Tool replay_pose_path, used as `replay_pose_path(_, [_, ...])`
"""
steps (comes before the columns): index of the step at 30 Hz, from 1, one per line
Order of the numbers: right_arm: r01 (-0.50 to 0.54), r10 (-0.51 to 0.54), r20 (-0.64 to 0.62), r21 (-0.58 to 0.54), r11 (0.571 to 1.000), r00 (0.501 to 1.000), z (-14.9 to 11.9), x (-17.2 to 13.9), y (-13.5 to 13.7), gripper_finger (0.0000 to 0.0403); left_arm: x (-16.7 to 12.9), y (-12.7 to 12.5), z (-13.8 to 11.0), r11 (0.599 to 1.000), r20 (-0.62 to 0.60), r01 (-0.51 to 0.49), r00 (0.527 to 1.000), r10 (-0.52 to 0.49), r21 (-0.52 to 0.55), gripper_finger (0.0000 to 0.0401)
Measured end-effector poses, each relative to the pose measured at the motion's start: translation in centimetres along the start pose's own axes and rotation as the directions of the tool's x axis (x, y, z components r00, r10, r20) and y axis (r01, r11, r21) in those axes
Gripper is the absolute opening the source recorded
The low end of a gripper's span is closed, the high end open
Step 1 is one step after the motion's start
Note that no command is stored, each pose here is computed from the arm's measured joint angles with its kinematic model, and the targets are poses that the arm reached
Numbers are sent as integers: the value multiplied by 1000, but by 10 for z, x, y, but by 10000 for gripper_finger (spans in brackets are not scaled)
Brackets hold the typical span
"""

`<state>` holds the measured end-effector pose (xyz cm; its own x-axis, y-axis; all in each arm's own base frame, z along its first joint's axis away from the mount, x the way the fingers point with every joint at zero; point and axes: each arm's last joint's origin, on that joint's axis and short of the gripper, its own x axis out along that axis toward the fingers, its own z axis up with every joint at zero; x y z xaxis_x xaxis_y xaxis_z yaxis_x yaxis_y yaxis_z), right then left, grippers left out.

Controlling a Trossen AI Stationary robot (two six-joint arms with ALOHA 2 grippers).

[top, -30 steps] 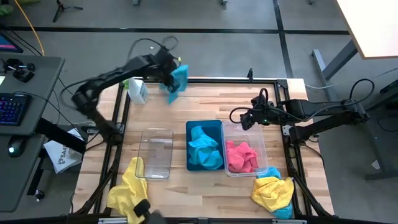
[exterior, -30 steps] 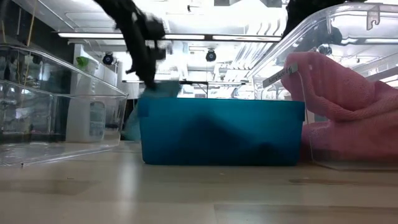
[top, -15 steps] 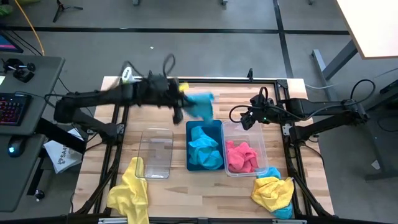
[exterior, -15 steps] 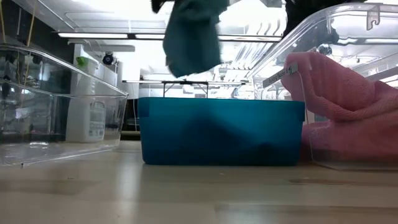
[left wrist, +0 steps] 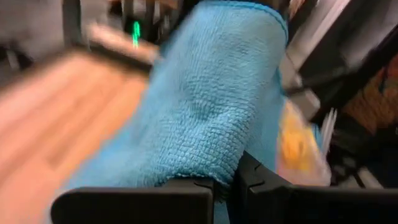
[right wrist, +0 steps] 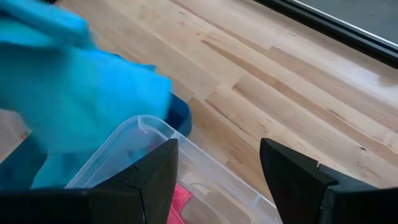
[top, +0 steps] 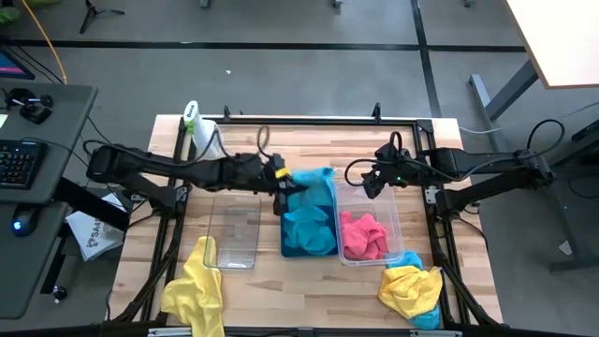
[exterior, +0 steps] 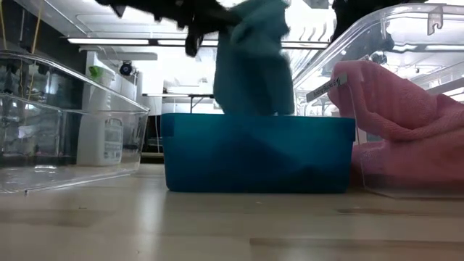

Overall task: Sort microfiber towel by color & place in baskets
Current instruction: Put the top blue microfiber cloth into the dark blue bin

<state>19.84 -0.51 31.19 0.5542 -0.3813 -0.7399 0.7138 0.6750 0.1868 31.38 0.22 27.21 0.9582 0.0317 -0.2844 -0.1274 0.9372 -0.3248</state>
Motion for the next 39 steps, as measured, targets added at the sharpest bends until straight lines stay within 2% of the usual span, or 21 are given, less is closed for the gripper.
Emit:
replay_pose_path(6, [2,-2,-2,-5,1000,1000,0,0,0,223,2,-10,-17,999,-137,30,990,-25,33,0])
replay_pose_path(9, [4,-4,0,-5,1000,1000,0,0,0,223,3,-9,-36,997,-292,26,956,-4,71,0])
replay_pose_path(11, [6,-6,2,-4,1000,1000,0,0,0,223,8,-10,-45,995,-346,69,938,-38,78,0])
replay_pose_path(15, [11,-11,8,1,1000,1000,1,0,-1,223,28,-12,-47,979,-334,166,935,-118,118,0])
replay_pose_path(20, [16,-16,7,16,1000,1000,3,2,-3,222,53,-12,-52,956,-465,189,883,-65,224,0])
replay_pose_path(25, [27,-28,11,27,999,1000,5,3,-6,222,68,-17,-47,905,-578,256,816,-14,340,2])
replay_pose_path(30, [31,-31,11,21,999,999,7,4,-7,222,79,-20,-36,872,-576,283,817,-2,399,20])
replay_pose_path(34, [22,-22,1,23,999,1000,7,4,-8,222,78,-20,-28,850,-581,300,814,9,433,50])
replay_pose_path(39, [22,-22,1,23,999,1000,7,4,-8,222,73,-24,-8,843,-598,299,801,33,447,113])
